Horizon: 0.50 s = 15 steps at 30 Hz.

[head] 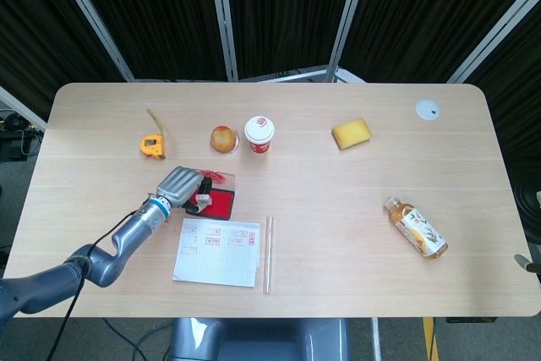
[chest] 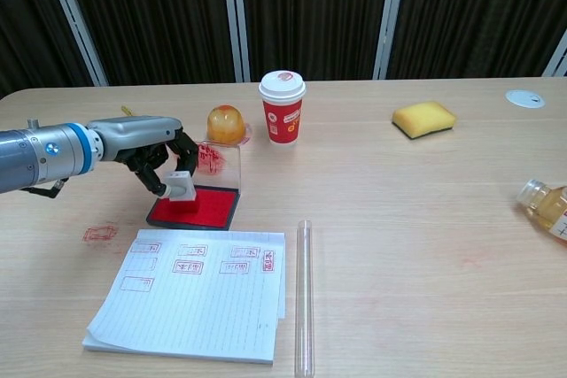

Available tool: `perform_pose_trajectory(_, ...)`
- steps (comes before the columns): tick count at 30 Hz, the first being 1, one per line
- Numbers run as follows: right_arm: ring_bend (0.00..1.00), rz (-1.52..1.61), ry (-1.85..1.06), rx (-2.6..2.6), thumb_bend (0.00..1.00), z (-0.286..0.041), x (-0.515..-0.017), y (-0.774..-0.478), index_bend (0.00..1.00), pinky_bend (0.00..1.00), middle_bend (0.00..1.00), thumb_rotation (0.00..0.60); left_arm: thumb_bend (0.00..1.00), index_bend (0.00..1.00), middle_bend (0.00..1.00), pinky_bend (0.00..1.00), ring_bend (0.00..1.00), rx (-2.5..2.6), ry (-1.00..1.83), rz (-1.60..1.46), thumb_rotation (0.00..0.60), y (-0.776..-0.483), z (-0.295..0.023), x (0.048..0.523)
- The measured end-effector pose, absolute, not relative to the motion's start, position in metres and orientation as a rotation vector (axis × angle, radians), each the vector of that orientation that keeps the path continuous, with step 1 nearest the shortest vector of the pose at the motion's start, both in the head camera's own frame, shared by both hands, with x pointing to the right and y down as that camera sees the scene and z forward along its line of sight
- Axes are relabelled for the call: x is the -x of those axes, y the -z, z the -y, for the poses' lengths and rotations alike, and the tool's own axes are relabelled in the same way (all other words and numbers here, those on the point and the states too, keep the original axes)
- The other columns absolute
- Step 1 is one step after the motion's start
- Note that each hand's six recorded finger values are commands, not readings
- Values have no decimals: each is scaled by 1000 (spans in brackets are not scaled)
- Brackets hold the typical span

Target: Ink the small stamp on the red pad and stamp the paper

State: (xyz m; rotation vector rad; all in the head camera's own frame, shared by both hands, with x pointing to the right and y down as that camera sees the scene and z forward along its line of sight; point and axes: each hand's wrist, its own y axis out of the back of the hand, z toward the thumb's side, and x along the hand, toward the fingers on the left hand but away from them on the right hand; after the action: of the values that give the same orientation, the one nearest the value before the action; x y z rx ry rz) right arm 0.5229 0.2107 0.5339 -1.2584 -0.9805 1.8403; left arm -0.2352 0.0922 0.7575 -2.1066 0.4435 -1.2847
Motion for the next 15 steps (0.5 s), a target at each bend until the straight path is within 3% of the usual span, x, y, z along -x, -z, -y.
perform_pose_trajectory(9, 0, 985, -1829, 1266, 0, -211, -520, -532, 0, 0, 0, 600, 362, 599, 558, 874, 811, 2133, 1205, -460, 600, -723, -90, 233)
perform_pose_trajectory(15, 0, 992, -1816, 1276, 0, -211, -518, -530, 0, 0, 0, 600, 365, 597, 558, 874, 814, 2129, 1187, -467, 600, -698, -106, 246)
